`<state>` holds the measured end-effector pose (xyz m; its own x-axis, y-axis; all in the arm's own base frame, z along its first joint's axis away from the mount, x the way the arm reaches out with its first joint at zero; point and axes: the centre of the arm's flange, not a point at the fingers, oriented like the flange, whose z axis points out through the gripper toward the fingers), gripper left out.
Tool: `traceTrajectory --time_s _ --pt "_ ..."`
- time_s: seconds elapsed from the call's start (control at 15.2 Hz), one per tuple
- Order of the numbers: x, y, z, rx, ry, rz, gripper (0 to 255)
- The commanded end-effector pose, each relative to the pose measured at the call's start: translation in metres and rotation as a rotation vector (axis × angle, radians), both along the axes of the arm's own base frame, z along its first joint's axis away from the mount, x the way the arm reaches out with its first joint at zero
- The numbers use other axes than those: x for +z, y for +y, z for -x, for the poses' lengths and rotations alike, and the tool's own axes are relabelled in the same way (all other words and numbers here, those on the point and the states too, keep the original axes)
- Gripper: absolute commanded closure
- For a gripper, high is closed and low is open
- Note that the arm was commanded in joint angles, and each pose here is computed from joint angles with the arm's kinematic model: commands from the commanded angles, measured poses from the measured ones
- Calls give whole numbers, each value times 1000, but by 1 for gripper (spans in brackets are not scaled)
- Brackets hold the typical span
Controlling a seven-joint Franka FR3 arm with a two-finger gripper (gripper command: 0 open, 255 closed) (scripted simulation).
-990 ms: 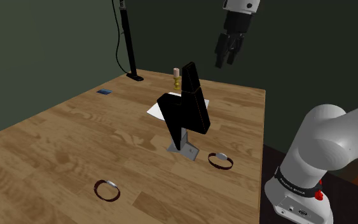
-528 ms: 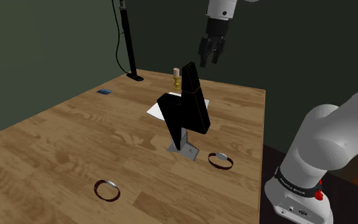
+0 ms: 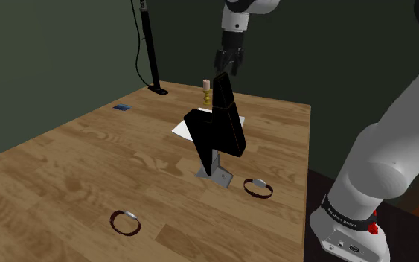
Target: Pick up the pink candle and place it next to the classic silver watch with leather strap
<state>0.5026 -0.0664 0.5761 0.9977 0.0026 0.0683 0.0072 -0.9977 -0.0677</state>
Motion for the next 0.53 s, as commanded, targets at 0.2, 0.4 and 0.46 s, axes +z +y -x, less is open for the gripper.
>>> traceTrajectory --time_s 0.2,0.4,0.46 --pt "-18 -19 -63 -2 18 14 0" --pt "-29 -31 -100 -3 28 21 0" --pt "-33 -35 -113 -3 31 24 0"
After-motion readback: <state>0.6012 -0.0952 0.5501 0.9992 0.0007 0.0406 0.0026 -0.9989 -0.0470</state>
